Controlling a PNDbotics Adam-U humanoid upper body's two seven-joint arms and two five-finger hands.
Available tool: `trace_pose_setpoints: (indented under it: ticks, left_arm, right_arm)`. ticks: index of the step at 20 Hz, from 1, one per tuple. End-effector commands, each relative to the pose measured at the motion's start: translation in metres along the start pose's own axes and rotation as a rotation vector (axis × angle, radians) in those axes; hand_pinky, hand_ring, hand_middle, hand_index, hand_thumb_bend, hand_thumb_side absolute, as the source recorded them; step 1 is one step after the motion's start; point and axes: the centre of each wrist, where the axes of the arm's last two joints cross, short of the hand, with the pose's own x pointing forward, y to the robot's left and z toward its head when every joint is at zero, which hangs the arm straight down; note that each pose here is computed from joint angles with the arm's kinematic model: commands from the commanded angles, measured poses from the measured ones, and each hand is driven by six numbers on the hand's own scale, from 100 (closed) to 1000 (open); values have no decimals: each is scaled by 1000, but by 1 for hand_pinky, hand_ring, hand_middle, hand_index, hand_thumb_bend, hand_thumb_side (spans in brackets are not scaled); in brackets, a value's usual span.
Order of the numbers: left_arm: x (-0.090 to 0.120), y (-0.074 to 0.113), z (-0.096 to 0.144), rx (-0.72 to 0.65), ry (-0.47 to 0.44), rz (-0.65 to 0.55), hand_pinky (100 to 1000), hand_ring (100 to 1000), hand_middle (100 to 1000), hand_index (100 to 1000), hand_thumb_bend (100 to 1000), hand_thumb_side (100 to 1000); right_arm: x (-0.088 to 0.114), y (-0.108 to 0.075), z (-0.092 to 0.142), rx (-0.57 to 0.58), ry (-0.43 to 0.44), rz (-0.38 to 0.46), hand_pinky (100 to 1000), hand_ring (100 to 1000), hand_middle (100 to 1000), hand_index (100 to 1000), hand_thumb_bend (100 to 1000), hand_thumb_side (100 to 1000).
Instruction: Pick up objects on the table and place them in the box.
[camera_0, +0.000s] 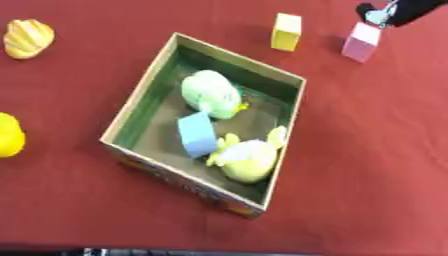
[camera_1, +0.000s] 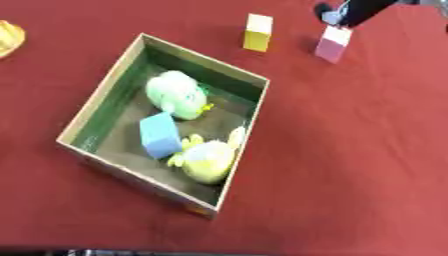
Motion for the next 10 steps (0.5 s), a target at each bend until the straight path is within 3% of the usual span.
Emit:
trace_pose_setpoints:
  ticks: [1,10]
  left_arm:
    - [6,7,-6,-6,-33,-24,789,631,680,852,100,603]
    - [7,7,-7,-5,-34,-21,789,629,678,851,100,604]
  right_arm:
    - [-22,-6,9,-2,109,7,903,978,876,908,175,335]
    - [-44,9,-1,55,171,5,909,990,897,919,235,355]
